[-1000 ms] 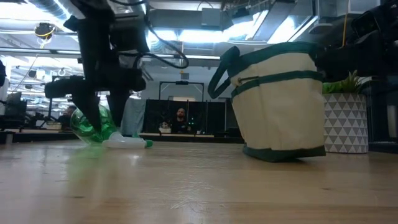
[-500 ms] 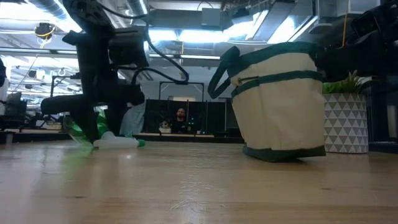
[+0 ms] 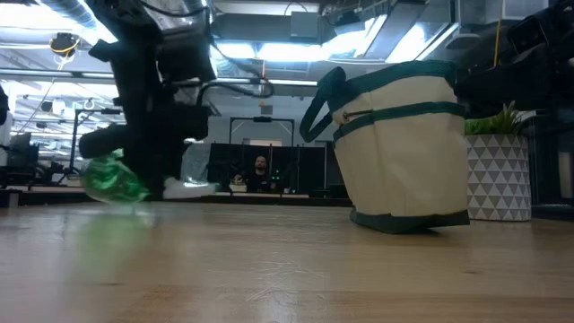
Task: Pick & Place Garden tools in Gardening bag
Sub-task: Put the green spray bottle into the white gardening bag
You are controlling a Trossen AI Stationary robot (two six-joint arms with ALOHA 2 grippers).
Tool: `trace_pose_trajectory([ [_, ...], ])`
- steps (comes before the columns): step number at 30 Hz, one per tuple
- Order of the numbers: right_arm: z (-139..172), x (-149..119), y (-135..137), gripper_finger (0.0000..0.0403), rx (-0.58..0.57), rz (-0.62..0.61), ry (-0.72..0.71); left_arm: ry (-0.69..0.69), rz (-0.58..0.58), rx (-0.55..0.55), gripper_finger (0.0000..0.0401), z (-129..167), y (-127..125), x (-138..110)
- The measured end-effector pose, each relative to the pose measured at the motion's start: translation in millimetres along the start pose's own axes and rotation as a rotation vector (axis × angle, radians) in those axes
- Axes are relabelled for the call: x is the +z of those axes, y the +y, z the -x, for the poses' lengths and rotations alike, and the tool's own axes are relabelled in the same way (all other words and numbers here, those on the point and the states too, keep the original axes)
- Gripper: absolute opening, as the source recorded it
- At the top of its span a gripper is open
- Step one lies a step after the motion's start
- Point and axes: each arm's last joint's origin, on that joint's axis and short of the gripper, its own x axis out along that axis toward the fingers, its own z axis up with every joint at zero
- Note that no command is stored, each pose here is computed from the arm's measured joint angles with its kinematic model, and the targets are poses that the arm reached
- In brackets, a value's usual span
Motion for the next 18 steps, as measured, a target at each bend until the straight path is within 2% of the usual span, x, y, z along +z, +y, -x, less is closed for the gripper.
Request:
trace_pose_trajectory([
  [10, 0, 0, 0, 0.0146, 0.000, 0.000, 0.000, -0.458, 0.050, -0.034, 0.0124, 18, 5, 37],
  [14, 0, 0, 0, 0.0146, 0.000, 0.000, -0.001, -0.520, 0.061, -0.042, 0.0124, 21, 5, 43],
  [18, 0, 0, 0, 0.0146, 0.000, 0.000, 0.000, -0.522, 0.093, -0.054, 0.0124, 21, 4, 43],
])
